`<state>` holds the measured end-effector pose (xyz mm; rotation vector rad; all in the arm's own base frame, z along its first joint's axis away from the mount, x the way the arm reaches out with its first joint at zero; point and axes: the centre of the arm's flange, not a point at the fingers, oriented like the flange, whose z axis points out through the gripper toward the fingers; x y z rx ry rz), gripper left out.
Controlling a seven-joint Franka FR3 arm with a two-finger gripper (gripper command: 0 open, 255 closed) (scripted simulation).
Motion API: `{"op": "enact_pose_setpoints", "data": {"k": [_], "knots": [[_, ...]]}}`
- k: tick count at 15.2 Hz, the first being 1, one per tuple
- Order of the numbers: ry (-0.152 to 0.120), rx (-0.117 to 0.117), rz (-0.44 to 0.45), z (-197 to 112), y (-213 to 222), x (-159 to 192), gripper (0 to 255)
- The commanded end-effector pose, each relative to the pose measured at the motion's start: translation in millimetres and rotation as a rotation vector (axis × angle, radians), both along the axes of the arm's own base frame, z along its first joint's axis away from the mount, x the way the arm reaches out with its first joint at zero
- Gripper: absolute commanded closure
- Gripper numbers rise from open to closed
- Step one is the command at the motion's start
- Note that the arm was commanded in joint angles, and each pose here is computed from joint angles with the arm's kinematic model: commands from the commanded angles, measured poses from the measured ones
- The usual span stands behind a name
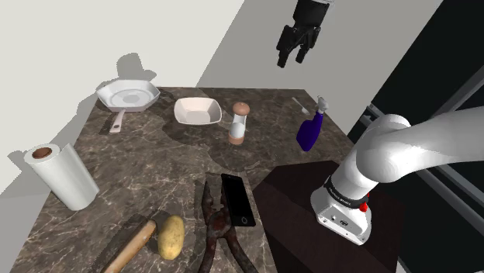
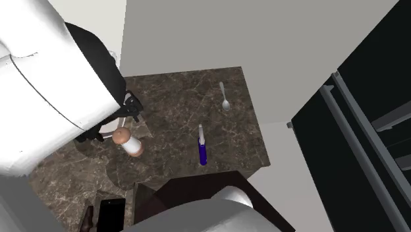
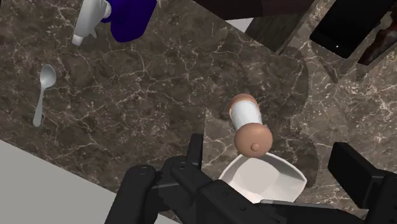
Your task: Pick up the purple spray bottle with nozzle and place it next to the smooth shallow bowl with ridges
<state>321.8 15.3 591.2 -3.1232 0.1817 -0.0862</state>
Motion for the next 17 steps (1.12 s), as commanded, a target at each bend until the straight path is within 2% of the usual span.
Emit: {"op": "enact_pose_setpoints", "data": {"k": [1,17], "knots": [[0.000,0.000,0.000,0.0,0.0,0.0,0],[0.238,0.096,-0.047,-157.8,-157.1,17.2,0]]}}
